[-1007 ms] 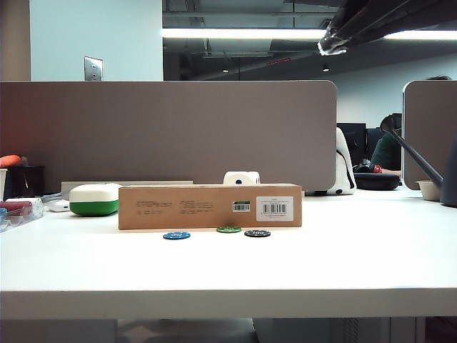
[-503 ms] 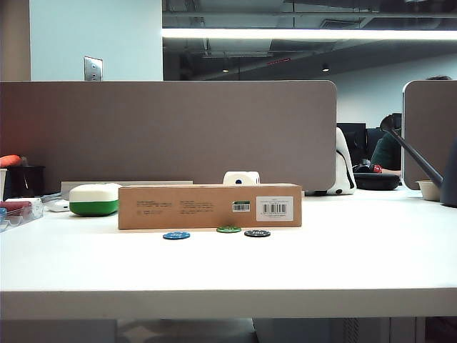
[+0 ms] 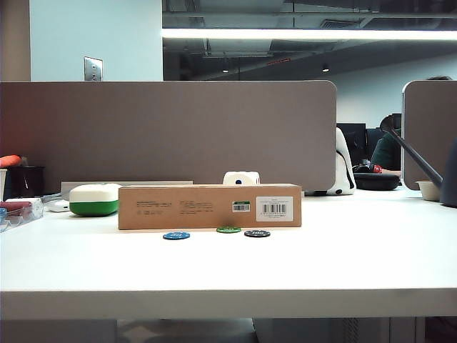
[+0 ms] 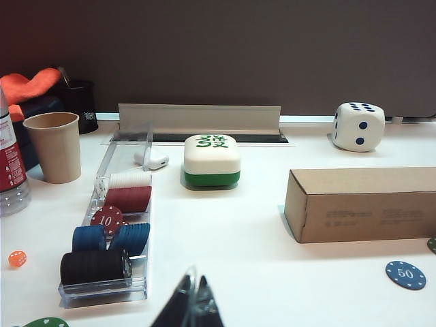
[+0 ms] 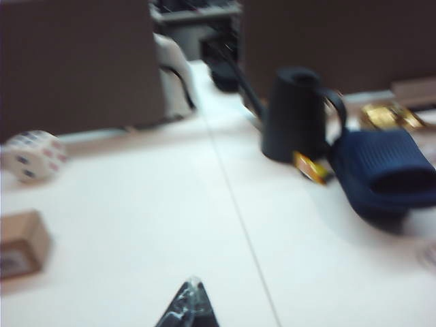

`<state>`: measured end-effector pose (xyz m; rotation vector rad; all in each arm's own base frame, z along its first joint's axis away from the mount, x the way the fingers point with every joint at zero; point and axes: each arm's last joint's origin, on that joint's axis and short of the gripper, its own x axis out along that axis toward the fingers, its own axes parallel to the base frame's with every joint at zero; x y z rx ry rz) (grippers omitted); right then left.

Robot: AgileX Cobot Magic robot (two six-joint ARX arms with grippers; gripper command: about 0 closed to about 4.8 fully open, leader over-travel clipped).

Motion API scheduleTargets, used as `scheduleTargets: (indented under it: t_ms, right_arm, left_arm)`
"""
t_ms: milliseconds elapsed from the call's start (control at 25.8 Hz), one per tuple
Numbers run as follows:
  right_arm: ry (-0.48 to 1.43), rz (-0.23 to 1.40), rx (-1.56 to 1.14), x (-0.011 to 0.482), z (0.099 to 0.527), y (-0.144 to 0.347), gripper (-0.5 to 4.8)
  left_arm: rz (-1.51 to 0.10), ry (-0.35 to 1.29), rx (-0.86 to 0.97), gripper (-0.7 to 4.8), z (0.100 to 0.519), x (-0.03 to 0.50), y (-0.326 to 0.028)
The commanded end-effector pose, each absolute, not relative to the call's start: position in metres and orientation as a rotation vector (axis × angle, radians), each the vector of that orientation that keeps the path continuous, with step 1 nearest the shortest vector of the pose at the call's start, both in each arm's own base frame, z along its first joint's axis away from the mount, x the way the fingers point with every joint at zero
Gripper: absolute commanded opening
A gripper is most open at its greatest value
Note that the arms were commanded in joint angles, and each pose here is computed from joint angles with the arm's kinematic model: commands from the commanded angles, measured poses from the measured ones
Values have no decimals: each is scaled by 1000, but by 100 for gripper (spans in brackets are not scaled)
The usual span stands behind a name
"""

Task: Push the chip with the lowest value in the row forward next to the rectangular box.

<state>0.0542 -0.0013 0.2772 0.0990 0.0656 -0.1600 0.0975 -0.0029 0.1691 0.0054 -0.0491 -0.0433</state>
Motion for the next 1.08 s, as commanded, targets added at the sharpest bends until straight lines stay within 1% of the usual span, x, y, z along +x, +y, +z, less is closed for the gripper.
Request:
scheduleTargets:
  t_ms: [39, 116, 310, 542, 891, 1084]
  right_arm:
    - [96, -231, 124, 71, 247, -4, -5]
    - [96, -220, 148, 78, 234, -5, -5]
    - [54, -90, 174, 95, 197, -6, -5]
    - [44, -64, 176, 101, 177, -6, -5]
    - [37, -63, 210, 100, 160, -6, -5]
    - [-5, -44, 209, 97, 164, -5, -5]
  left_arm:
    - [-47, -65, 1, -5, 172, 97, -3]
    - [-47, -65, 1, -5, 172, 97, -3]
    - [-47, -65, 1, -5, 172, 97, -3]
    - [-47, -65, 1, -5, 172, 97, -3]
    - [-47, -65, 1, -5, 172, 97, -3]
    - [-47, -65, 1, -5, 172, 97, -3]
